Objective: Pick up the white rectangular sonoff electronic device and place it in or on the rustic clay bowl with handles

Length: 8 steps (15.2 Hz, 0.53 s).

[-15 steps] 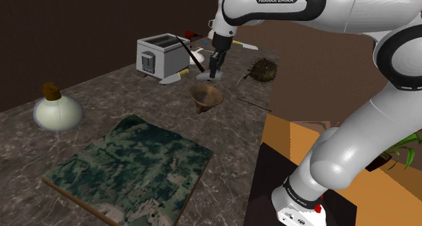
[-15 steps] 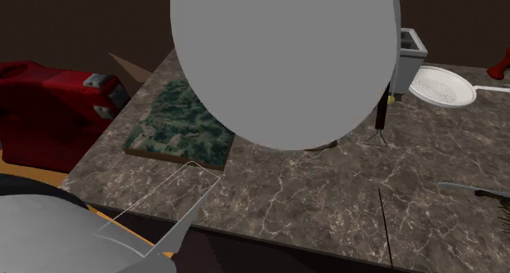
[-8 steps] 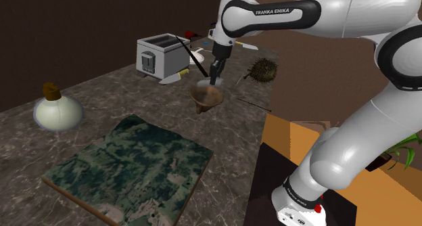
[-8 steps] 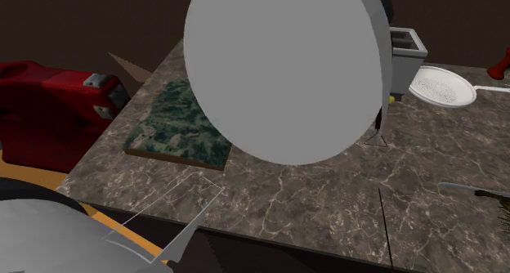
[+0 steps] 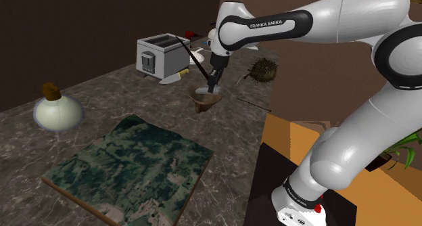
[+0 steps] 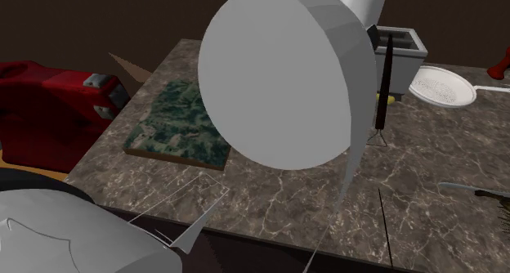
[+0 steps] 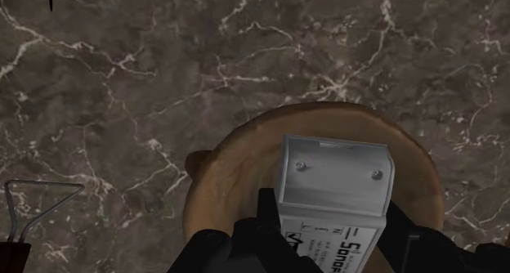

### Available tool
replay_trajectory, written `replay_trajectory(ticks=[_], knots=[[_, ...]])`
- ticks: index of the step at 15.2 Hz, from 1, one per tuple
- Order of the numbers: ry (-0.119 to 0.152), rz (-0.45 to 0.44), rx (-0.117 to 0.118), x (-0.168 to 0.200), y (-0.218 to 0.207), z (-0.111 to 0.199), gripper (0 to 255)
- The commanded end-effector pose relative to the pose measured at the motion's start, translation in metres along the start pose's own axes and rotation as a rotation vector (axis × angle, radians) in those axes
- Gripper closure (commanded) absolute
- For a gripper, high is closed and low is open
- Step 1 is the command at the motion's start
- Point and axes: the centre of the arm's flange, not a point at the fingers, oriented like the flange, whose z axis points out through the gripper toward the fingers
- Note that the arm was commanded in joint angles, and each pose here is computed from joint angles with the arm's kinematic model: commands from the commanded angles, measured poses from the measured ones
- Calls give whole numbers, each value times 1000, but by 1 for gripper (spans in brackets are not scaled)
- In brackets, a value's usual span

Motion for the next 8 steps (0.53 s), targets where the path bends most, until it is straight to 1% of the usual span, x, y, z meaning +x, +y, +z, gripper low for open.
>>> replay_trajectory(ticks=[1, 7, 8], knots=[[0, 0, 0, 0, 0, 4, 255], [0, 0, 0, 0, 0, 4, 255], [0, 0, 0, 0, 0, 4, 0]])
